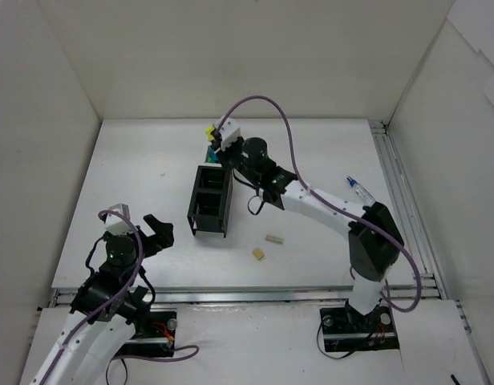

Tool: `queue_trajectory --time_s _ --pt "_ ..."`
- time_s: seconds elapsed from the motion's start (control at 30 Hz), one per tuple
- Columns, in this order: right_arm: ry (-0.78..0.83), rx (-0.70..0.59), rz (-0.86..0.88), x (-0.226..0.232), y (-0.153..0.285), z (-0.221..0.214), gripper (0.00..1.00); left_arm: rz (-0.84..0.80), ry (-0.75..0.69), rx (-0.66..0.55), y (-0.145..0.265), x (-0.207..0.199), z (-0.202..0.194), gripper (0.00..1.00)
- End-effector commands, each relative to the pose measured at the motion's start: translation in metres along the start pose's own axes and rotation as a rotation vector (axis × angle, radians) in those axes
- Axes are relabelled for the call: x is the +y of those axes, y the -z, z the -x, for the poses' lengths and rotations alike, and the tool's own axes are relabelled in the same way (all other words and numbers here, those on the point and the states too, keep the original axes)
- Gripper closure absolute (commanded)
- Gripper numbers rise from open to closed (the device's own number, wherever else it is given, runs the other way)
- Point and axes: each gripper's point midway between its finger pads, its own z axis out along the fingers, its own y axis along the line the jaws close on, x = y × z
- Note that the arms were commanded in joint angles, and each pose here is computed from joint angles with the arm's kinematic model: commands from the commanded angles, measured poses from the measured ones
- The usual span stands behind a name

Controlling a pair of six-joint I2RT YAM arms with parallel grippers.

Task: Sort the stationery into containers
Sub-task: Pick up the pen from the corner of the board, then place the pen at the center of the board.

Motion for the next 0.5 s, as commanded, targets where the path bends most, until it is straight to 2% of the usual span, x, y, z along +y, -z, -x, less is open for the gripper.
queue_trajectory --time_s 0.0,0.07,0.1,0.13,0.17,0.23,0.47 --pt "0.073 -0.229 0.097 -0.009 -0.032 0.058 0.97 -0.007 0.0 -0.054 0.003 -0.01 0.024 0.01" --pt "0.058 -0.285 0.145 -0.016 -0.047 0.072 0.97 0.005 -0.01 -0.059 0.003 -0.007 0.025 0.01" --pt "0.059 -0.259 0.166 -0.015 -0.063 0.053 0.97 0.015 -0.016 -0.057 0.003 -0.006 0.026 0.01" --pt "0.059 -0.286 0.166 -0.02 -0.07 0.064 0.96 0.021 -0.018 -0.054 0.003 -0.006 0.026 0.01" --pt "0.068 -0.264 0.185 -0.019 -0.082 0.046 0.97 0.038 -0.023 -0.053 0.004 -0.002 0.026 0.01" --pt "0.072 -0.273 0.179 -0.025 -0.09 0.047 0.96 0.037 -0.023 -0.058 0.003 -0.003 0.028 0.0" --pt "0.088 -0.221 0.189 -0.027 -0.115 0.006 0.92 0.018 -0.037 -0.048 0.001 -0.007 0.026 0.01"
